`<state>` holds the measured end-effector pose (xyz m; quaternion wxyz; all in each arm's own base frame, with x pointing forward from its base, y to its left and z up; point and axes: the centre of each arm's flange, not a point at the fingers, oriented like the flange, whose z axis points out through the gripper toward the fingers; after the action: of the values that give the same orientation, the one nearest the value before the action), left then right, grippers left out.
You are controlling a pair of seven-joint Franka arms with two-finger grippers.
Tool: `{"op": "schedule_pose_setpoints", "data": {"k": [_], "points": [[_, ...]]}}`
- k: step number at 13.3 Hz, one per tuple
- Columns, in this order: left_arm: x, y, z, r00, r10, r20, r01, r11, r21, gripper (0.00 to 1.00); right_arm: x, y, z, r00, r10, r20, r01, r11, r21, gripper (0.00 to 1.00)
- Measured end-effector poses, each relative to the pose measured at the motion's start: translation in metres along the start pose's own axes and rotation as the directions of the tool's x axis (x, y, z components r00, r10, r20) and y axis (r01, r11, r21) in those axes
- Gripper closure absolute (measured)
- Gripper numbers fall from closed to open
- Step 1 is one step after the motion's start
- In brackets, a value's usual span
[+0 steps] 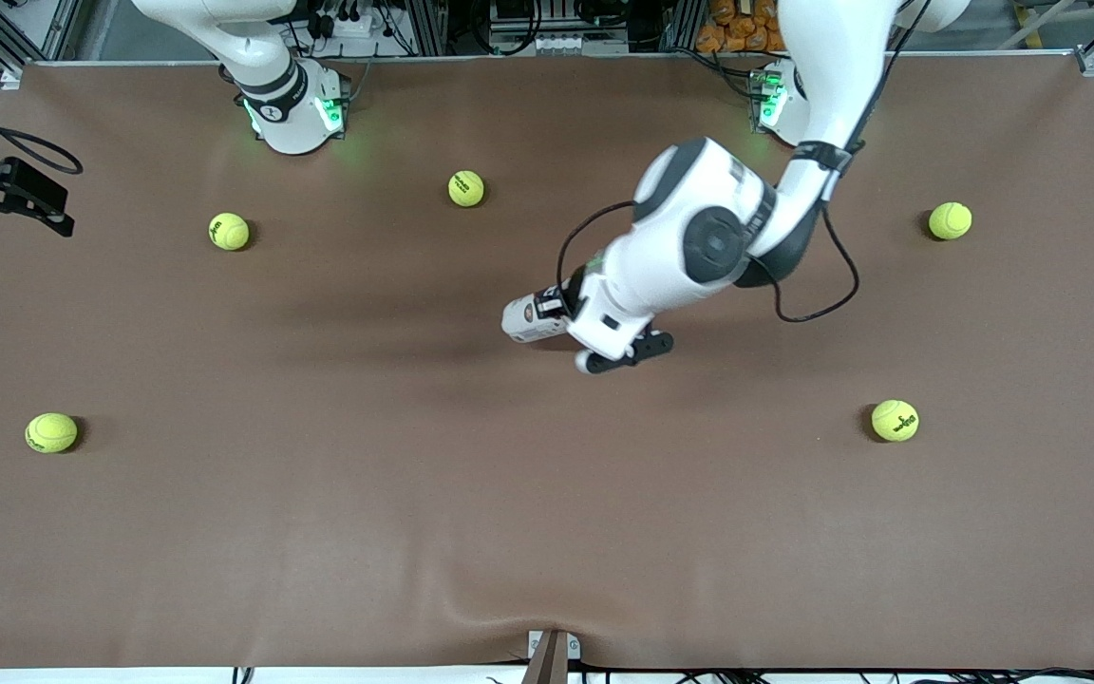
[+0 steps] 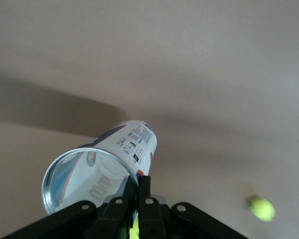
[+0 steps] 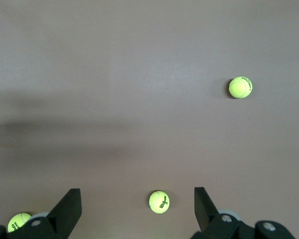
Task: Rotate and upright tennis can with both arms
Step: 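Lift the can with the left gripper and rotate it upright, then lower the upright can onto the table with the left gripper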
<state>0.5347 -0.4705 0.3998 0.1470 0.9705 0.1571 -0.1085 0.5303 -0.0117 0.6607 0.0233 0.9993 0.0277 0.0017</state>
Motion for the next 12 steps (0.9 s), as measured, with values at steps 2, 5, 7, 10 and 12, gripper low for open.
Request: {"op": "schedule_pose_setpoints", "data": {"k": [2,5,7,10,12], "points": [[-0.028,0.015,0.012,0.996,0.019,-0.090,-0.011,0.996,0.085,0.95,0.001,-0.002,0.000,1.000,-0.017,0.000,0.017,1.000,0.000,0.00],[-0.055,0.025,0.025,0.987,0.052,-0.149,-0.028,0.987,0.156,0.95,0.002,-0.005,0.003,0.999,-0.035,0.004,0.035,0.999,0.009,0.00],[-0.062,0.026,0.032,0.983,0.063,-0.175,-0.030,0.982,0.187,0.95,0.003,-0.008,0.003,0.999,-0.035,0.001,0.035,0.998,0.048,0.00],[-0.070,0.029,0.048,0.973,0.074,-0.219,-0.022,0.973,0.230,0.95,0.003,-0.007,0.003,0.999,-0.033,0.001,0.033,0.998,0.056,0.00],[-0.075,0.031,0.061,0.974,0.065,-0.219,-0.011,0.971,0.241,0.95,0.003,-0.007,0.003,0.999,-0.033,0.001,0.033,0.998,0.057,0.00]]}}
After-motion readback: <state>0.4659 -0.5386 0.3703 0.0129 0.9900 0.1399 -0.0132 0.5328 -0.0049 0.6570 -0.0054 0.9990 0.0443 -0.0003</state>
